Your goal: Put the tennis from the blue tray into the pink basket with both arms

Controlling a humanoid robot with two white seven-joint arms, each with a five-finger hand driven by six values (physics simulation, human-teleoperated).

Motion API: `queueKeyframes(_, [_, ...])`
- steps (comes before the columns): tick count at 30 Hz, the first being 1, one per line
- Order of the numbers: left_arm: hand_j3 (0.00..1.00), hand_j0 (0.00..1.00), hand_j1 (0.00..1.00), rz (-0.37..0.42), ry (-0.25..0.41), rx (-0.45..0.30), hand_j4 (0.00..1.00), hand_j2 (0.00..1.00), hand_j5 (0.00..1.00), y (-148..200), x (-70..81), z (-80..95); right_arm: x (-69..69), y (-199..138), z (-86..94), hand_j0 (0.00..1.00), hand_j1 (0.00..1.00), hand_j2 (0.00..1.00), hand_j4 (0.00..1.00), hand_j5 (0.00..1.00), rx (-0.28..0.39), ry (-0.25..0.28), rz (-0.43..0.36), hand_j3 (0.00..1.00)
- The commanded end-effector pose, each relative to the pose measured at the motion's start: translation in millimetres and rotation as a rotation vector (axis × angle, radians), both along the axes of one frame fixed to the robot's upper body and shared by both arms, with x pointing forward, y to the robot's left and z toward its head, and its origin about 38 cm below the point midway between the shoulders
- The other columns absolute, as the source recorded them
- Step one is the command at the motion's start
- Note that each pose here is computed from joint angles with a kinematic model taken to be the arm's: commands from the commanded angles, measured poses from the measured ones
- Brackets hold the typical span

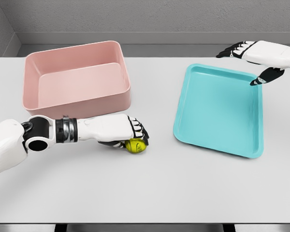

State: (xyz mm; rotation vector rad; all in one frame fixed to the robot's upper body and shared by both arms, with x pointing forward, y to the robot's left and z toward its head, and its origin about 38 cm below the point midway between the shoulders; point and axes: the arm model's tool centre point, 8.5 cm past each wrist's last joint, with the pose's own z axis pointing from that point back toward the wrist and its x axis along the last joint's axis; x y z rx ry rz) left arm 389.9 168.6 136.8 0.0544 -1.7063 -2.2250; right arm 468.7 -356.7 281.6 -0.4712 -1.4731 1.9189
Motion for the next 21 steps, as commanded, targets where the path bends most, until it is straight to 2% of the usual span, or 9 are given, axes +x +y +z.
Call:
queueKeyframes(1, [0.54, 0.54, 0.54, 0.004, 0.002, -0.006, 0.54, 0.54, 0.54, 1, 0.4, 1.2, 0.1, 0, 0.6, 1.0, 1.0, 1.0, 1.0, 1.0, 0.006, 0.001, -0.002, 1.0])
queueKeyframes(19, [0.5, 0.5, 0.5, 0.007, -0.002, -0.013, 0.5, 0.5, 0.5, 5, -0.9, 6.4, 0.5, 0, 0.4, 1.0, 1.0, 1.0, 1.0, 1.0, 0.01, 0.0, -0.002, 1.0])
queueKeyframes(21, [0.5, 0.5, 0.5, 0.005, -0.031, -0.028, 0.5, 0.5, 0.5, 10, -1.7, 21.5, 0.8, 0, 1.0, 1.0, 1.0, 1.0, 1.0, 1.0, 0.01, -0.001, -0.004, 1.0])
